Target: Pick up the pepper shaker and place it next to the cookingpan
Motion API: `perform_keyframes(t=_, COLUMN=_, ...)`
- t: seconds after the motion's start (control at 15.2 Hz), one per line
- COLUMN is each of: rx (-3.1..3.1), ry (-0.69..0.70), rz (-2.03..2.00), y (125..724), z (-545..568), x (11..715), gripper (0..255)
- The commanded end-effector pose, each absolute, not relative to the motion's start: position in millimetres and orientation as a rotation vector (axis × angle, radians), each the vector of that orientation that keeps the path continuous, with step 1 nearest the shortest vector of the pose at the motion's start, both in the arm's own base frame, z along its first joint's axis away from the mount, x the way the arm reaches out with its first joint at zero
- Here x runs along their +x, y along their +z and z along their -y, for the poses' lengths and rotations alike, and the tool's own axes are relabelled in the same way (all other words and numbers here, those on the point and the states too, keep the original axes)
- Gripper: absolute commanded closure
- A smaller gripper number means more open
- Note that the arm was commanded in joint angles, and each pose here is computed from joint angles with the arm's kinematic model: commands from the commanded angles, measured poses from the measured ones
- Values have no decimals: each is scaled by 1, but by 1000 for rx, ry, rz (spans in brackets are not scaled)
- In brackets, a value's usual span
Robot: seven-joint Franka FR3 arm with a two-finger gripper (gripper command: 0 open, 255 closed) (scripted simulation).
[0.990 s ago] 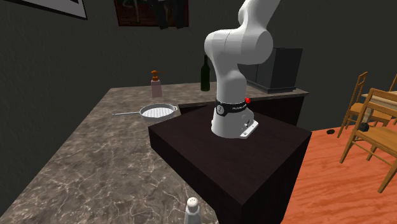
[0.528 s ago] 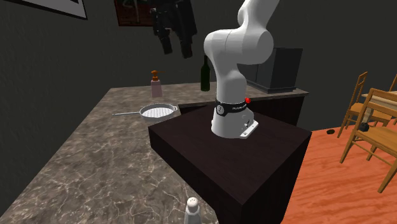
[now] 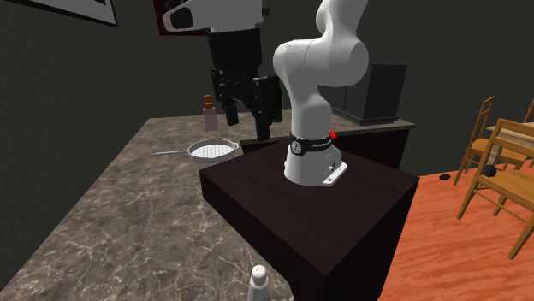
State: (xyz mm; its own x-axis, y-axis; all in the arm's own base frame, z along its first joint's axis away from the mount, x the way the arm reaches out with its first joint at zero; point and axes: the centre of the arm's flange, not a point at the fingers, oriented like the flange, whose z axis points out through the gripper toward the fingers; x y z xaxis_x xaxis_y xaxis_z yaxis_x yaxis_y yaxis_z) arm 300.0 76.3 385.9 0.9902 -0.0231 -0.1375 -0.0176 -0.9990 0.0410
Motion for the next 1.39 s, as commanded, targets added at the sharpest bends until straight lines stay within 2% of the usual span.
perform_keyframes(t=0.0, rx=3091, ry=-181, rz=6, y=363, z=-88, x=304, gripper=0)
perform_keyframes(t=1.06, rx=3038, ry=27, rz=-193, y=176, z=-181, x=329, gripper=0)
perform_keyframes(t=1.32, rx=3034, ry=38, rz=-204, y=150, z=-184, x=331, gripper=0)
